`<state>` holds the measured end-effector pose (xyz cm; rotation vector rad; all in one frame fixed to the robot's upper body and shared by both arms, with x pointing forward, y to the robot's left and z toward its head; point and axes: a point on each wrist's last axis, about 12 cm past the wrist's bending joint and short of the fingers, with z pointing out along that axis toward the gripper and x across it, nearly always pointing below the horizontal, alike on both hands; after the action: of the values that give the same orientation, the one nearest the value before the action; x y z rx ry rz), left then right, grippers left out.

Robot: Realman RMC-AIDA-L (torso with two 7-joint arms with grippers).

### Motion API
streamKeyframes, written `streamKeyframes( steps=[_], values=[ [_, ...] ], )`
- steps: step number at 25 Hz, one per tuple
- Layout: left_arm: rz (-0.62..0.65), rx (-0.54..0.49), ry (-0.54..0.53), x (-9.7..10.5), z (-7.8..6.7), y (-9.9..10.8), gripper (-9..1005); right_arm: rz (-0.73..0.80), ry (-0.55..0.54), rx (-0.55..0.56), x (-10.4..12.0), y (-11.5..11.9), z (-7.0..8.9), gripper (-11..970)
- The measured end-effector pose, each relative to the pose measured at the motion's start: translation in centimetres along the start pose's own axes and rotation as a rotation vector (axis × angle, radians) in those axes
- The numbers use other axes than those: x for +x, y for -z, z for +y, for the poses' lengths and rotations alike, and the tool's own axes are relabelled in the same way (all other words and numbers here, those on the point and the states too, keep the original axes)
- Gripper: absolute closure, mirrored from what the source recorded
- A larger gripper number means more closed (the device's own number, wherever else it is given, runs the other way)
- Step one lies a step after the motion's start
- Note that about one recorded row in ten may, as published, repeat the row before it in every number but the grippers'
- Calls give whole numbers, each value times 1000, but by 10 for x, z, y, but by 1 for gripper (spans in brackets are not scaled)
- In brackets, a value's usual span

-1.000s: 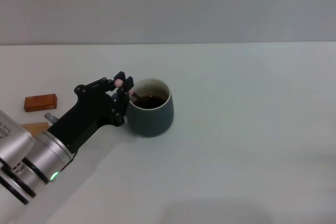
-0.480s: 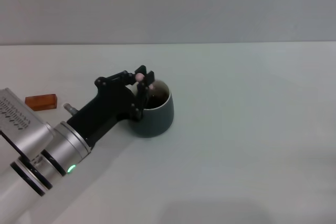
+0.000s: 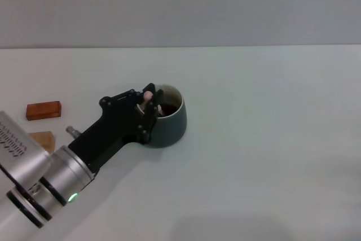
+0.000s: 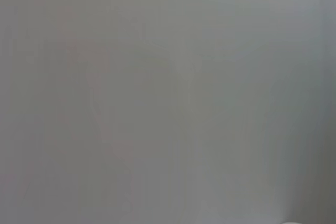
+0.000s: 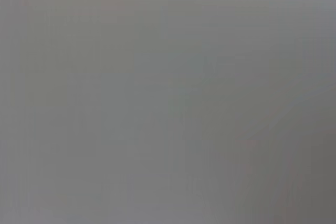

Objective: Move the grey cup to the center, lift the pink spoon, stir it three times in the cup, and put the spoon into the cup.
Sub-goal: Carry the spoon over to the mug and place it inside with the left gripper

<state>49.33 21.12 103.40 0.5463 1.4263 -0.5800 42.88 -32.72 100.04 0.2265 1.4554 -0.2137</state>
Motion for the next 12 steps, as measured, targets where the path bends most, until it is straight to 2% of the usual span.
streamKeyframes(
  steps=[3,6,7,12],
  values=[
    [19,-32,-11,2,9,7,821,-2,0,-5,0,-1,1,959],
    [23,-39,-15,3,11,8,815,-2,0,-6,0,-1,1,959],
    [27,-63,-30,2,19,8,813,-2,0,-8,0,-1,1,959],
    [21,-65,-50,0,22,0,804,2,1,-21,0,0,3,959]
  ],
)
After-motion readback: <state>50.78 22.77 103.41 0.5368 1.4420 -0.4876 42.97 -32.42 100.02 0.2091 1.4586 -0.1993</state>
